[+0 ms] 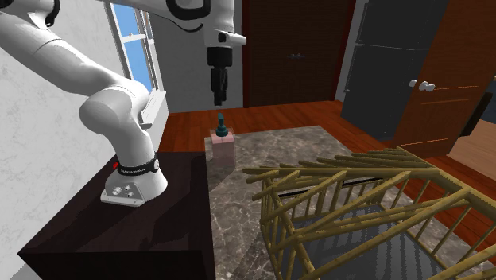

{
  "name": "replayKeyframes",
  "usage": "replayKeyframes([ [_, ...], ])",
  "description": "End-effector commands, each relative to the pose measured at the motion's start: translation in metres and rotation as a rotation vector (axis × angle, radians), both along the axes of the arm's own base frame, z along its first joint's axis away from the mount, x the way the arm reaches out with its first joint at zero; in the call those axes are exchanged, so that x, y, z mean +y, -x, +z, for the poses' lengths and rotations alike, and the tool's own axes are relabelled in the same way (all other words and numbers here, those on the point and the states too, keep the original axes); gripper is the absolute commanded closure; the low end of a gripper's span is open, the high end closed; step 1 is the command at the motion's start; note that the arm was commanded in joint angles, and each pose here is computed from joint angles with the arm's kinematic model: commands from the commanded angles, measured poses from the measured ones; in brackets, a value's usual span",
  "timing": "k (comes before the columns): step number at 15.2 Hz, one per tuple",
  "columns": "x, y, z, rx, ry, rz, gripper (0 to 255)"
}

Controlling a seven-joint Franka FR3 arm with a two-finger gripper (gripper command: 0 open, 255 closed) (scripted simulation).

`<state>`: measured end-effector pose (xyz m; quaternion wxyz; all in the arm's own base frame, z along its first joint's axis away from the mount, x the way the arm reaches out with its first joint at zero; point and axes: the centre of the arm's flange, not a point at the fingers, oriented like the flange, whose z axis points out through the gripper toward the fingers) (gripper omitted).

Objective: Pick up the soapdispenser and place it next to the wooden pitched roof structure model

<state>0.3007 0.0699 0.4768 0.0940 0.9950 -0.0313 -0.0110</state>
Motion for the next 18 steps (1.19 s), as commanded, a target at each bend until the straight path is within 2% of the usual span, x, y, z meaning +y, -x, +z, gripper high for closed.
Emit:
replayKeyframes([
  [1, 0.019, 0.000, -0.025, 0.013, 0.016, -0.012, 0],
  [3, 0.035, 0.000, -0.049, 0.027, 0.031, -0.024, 0],
  [11, 0.026, 0.002, -0.088, 0.027, 0.032, -0.024, 0],
  [18, 0.026, 0.002, -0.088, 0.027, 0.032, -0.024, 0],
])
